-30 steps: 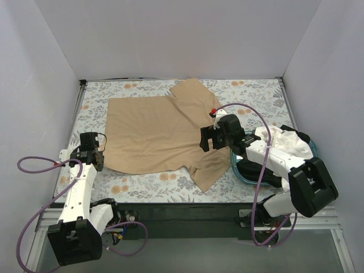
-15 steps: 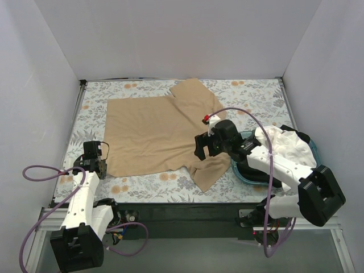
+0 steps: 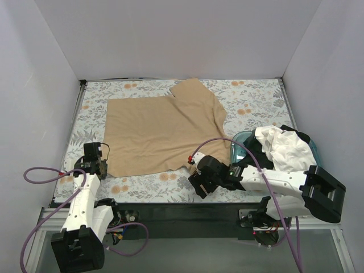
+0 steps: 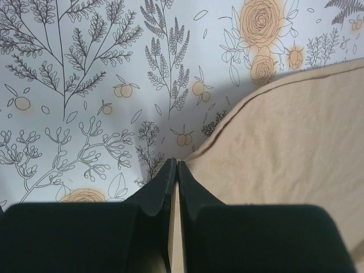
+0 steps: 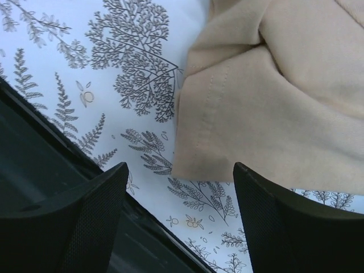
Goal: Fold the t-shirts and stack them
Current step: Fold the tshirt
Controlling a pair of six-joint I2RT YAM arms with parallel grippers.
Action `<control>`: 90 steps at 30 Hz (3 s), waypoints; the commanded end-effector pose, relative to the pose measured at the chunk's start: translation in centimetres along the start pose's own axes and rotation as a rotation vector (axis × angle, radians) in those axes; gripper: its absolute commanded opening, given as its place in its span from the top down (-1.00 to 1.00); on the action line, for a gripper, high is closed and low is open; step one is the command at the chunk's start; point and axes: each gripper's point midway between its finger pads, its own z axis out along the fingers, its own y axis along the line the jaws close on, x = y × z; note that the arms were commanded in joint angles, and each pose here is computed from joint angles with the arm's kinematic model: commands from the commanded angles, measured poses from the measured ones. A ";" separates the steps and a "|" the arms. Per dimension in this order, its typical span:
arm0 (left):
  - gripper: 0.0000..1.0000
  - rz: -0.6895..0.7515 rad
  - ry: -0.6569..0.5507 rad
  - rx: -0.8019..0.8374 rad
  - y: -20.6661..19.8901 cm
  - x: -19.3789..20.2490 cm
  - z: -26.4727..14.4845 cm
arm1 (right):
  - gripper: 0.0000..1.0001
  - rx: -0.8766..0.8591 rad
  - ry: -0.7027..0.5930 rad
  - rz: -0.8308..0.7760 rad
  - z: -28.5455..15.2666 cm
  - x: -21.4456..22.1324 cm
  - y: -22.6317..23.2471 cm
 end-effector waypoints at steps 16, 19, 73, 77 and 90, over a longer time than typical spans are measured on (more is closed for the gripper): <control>1.00 -0.169 -0.069 -0.002 -0.4 -1.7 -0.7 | 0.60 0.259 0.154 0.030 0.5 3.5 -4.2; 1.00 -0.190 -0.100 0.000 -0.7 -2.5 -1.0 | 0.76 0.265 0.161 0.049 -0.8 3.9 -4.3; 1.00 -0.136 -0.106 0.030 -6.5 -4.1 0.3 | 0.97 0.364 -0.107 0.154 -8.9 -8.5 -8.9; 1.00 -0.133 -0.103 0.037 -7.6 -4.1 0.7 | 0.97 0.384 -0.135 0.165 -9.1 -10.6 -11.0; 1.00 -0.121 -0.132 0.021 -10.5 -5.0 1.8 | 0.97 0.410 -0.178 0.167 -8.7 -16.3 -15.7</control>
